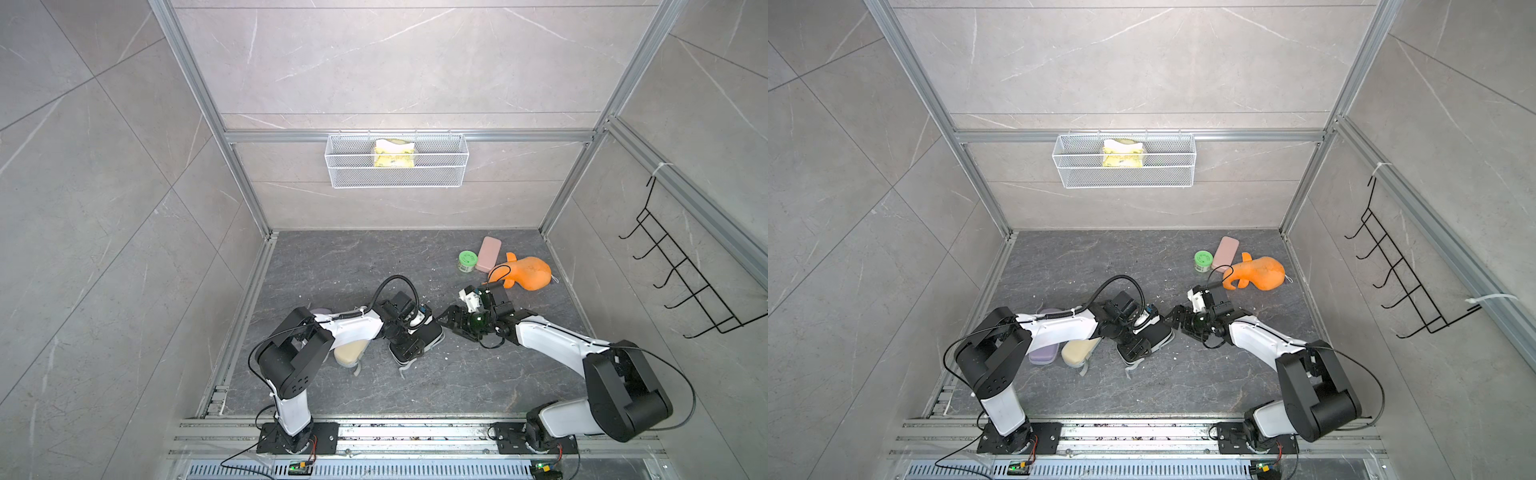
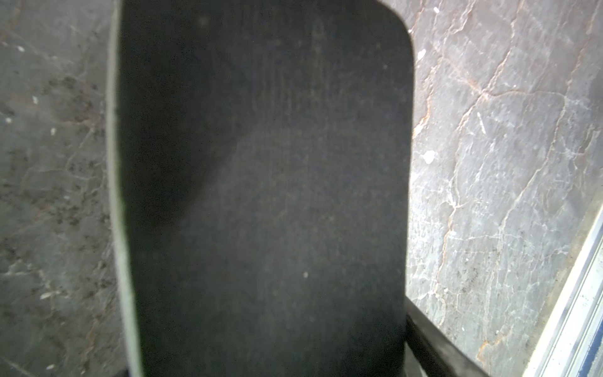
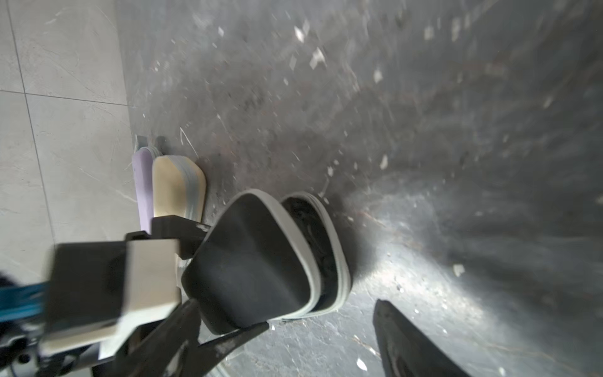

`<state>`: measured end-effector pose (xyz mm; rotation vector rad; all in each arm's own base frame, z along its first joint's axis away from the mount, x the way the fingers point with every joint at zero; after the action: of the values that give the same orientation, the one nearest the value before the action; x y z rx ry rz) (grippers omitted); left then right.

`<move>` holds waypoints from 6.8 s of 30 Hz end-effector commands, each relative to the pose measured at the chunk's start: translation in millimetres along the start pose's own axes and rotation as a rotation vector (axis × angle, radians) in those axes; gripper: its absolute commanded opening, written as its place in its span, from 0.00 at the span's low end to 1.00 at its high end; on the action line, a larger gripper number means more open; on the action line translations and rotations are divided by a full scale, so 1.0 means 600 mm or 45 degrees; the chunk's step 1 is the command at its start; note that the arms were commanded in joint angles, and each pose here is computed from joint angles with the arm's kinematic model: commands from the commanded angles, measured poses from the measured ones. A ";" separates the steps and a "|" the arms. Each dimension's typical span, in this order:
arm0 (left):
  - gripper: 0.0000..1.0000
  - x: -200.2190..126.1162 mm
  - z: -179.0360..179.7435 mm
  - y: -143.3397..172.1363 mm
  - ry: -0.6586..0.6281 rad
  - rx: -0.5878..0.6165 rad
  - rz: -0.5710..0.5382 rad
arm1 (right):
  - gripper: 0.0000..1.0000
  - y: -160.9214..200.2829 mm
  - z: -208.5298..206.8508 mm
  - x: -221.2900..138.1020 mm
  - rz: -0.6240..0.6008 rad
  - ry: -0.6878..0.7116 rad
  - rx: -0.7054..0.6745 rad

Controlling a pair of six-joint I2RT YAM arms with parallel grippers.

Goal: Put umbrellas into zippered umbrella sleeves
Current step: Pick up the umbrella sleeve at the center of the board, then zip the zipper on the umbrella sleeve.

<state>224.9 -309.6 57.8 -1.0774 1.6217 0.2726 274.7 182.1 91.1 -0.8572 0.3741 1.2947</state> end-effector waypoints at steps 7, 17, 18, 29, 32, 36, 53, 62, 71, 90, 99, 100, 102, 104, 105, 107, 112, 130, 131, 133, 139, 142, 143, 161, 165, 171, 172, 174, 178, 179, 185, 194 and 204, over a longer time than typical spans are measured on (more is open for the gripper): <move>0.72 -0.020 -0.047 -0.028 0.199 0.059 -0.145 | 0.89 0.045 -0.009 0.032 0.134 -0.147 0.153; 0.69 -0.002 -0.061 -0.022 0.299 0.022 -0.136 | 0.83 0.038 0.006 0.048 0.061 -0.347 0.175; 0.69 -0.002 -0.064 -0.024 0.304 0.028 -0.137 | 0.83 0.036 0.008 0.048 0.058 -0.353 0.161; 0.69 0.002 -0.073 -0.044 0.340 0.052 -0.134 | 0.86 0.025 0.014 0.056 0.022 -0.423 0.095; 0.69 0.003 -0.073 -0.046 0.341 0.058 -0.133 | 0.86 0.023 0.012 0.058 0.007 -0.428 0.093; 0.73 0.001 -0.067 -0.060 0.291 0.043 -0.156 | 0.76 0.019 0.010 0.060 -0.026 -0.430 0.104; 0.93 -0.266 0.052 -0.128 -0.125 -0.517 -0.785 | 0.35 -0.115 0.071 0.005 -0.406 -0.466 0.098; 0.98 -0.315 0.069 -0.085 0.077 -1.016 -1.061 | 0.29 -0.183 0.127 -0.041 -0.571 -0.592 0.097; 0.99 -0.293 0.061 -0.108 0.496 -1.323 -1.171 | 0.27 -0.208 0.193 -0.082 -0.665 -0.709 0.068; 0.70 -0.309 0.037 -0.163 0.956 -1.331 -1.318 | 0.26 -0.205 0.241 -0.066 -0.645 -0.875 0.179; 0.32 -0.310 0.036 -0.162 0.979 -1.302 -1.340 | 0.29 -0.200 0.238 -0.055 -0.624 -0.886 0.199; 0.29 -0.310 0.036 -0.162 0.983 -1.298 -1.343 | 0.31 -0.199 0.236 -0.054 -0.623 -0.884 0.200; 0.24 -0.313 0.036 -0.163 0.991 -1.292 -1.352 | 0.34 -0.198 0.234 -0.051 -0.615 -0.881 0.205; 0.21 -0.315 0.036 -0.163 0.995 -1.286 -1.357 | 0.38 -0.197 0.232 -0.048 -0.610 -0.879 0.211; 0.20 -0.317 0.037 -0.162 0.993 -1.283 -1.362 | 0.41 -0.196 0.232 -0.046 -0.602 -0.880 0.210; 0.18 -0.319 0.038 -0.161 0.991 -1.280 -1.371 | 0.46 -0.193 0.228 -0.043 -0.592 -0.874 0.218; 0.11 -0.326 0.041 -0.161 0.993 -1.267 -1.394 | 0.63 -0.185 0.218 -0.040 -0.582 -0.856 0.228; 0.07 -0.390 0.057 -0.178 0.761 -1.189 -1.561 | 0.60 -0.077 0.124 -0.037 -0.707 0.021 -0.402; 0.07 -0.393 0.048 -0.182 0.741 -1.151 -1.565 | 0.60 -0.078 0.134 -0.038 -0.719 0.060 -0.469; 0.07 -0.396 0.033 -0.187 0.710 -1.097 -1.571 | 0.59 -0.081 0.149 -0.038 -0.746 0.108 -0.549; 0.07 -0.398 0.005 -0.201 0.719 -1.045 -1.587 | 0.53 -0.096 0.181 -0.031 -0.822 0.177 -0.634; 0.07 -0.393 -0.006 -0.205 0.723 -1.031 -1.579 | 0.49 -0.103 0.192 -0.027 -0.856 0.183 -0.626; 0.07 -0.390 -0.009 -0.206 0.720 -1.029 -1.573 | 0.48 -0.105 0.196 -0.027 -0.866 0.182 -0.625; 0.06 -0.380 -0.015 -0.196 0.634 -1.001 -1.576 | 0.02 -0.108 0.221 -0.039 -0.911 0.156 -0.610; 0.07 -0.395 -0.015 -0.187 0.605 -0.982 -1.596 | 0.00 -0.099 0.193 -0.036 -0.902 0.235 -0.610; 0.07 -0.410 -0.014 -0.171 0.583 -0.968 -1.588 | 0.00 -0.100 0.157 -0.037 -0.864 0.346 -0.669; 0.07 -0.411 -0.013 -0.168 0.583 -0.972 -1.583 | 0.00 -0.102 0.151 -0.038 -0.862 0.362 -0.678; 0.07 -0.411 -0.010 -0.163 0.580 -0.976 -1.569 | 0.00 -0.106 0.147 -0.040 -0.856 0.388 -0.710; 0.07 -0.411 -0.001 -0.155 0.565 -0.986 -1.516 | 0.00 -0.112 0.144 -0.046 -0.854 0.442 -0.796; 0.07 -0.413 0.003 -0.153 0.565 -0.989 -1.493 | 0.00 -0.113 0.143 -0.048 -0.853 0.458 -0.822; 0.07 -0.404 0.014 -0.151 0.650 -0.950 -1.148 | 0.00 -0.132 0.146 -0.057 -0.825 0.574 -1.078; 0.06 -0.371 0.006 -0.138 0.758 -0.875 -0.773 | 0.00 -0.165 0.153 -0.061 -0.814 0.595 -1.217; 0.06 -0.403 0.045 -0.138 0.717 -0.778 -0.867 | 0.46 -0.142 0.122 -0.043 -0.483 0.439 -0.954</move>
<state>307.1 -219.5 256.1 -2.3338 1.5060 0.1902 336.5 222.3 187.9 -1.8248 -0.1165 0.8209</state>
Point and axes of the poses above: each gripper's point midway between its finger pads, its own x axis out along the fingers, its own z axis along the line the jaws close on, y = z × x, the point moved 3 cm from there along -x, back along the fingers, and after that the axes turned 15 degrees about -x, right-handed, at the moved point
